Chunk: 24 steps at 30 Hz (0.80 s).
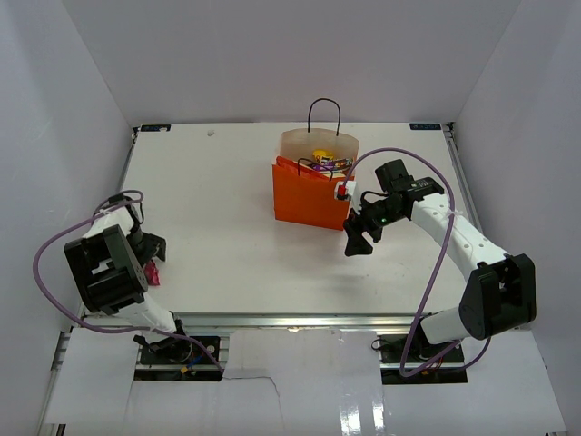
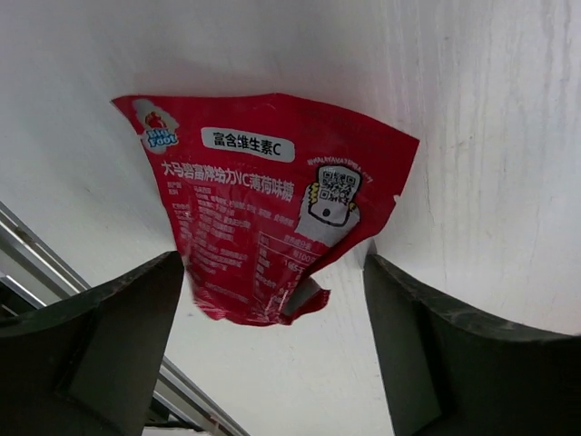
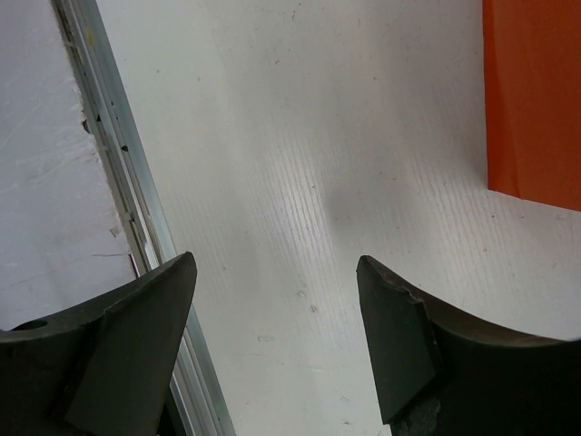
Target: Place the snacks into the paper bag
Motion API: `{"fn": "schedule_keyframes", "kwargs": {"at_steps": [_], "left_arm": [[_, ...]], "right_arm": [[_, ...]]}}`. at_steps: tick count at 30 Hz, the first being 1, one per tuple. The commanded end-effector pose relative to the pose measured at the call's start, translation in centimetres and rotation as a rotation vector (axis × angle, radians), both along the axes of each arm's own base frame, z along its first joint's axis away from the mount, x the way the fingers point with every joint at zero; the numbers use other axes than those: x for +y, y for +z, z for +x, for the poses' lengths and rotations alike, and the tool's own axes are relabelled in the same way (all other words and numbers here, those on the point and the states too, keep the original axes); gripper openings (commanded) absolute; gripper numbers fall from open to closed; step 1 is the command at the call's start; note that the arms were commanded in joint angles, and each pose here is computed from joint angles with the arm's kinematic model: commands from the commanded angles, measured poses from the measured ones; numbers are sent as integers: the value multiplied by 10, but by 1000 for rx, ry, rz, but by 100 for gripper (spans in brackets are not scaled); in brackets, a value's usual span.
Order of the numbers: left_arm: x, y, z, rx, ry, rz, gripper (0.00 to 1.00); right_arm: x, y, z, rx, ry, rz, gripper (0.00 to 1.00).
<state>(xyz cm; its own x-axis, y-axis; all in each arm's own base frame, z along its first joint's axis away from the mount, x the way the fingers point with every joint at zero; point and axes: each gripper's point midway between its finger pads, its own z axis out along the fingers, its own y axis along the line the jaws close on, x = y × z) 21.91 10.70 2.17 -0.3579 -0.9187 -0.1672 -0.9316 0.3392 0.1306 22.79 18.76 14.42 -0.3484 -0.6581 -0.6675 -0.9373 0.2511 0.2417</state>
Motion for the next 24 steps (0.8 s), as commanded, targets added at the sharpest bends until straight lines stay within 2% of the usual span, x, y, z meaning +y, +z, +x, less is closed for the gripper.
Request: {"fn": "schedule_keyframes", "kwargs": {"at_steps": [1,3,4,7,10,11,14,18,19,22,24], "left_arm": [[6,-11,-5,10,-1,20,88],[3,-15,-2,-13,-8,-3,80],[1,-15,-1,-23,-26,-13,68],[-2,-11,8,-83,-54,-27,51],[-5,-7,16,-126,-88,-45,41],[-6,-5,18,-141,-112,-52,32],[-18,0,29,-232,-176,-108,17],[-45,14,50,-408,-275,-224,4],[-59,22,55,-471,-312,-287,1],[-84,42,66,-603,-424,-345,0],[-114,62,71,-717,-524,-432,0]], "right_arm": [[1,12,3,-31,9,19,77],[1,12,4,-34,12,21,77],[1,12,3,-33,11,21,77],[1,12,2,-36,19,21,77],[-2,13,0,-51,33,12,77],[-3,14,-2,-55,37,9,77],[-4,20,-2,-86,58,13,77],[1,32,-7,-103,94,58,77],[2,36,-9,-111,105,72,77],[8,45,-19,-120,156,127,77],[13,52,-24,-133,196,169,77]]}}
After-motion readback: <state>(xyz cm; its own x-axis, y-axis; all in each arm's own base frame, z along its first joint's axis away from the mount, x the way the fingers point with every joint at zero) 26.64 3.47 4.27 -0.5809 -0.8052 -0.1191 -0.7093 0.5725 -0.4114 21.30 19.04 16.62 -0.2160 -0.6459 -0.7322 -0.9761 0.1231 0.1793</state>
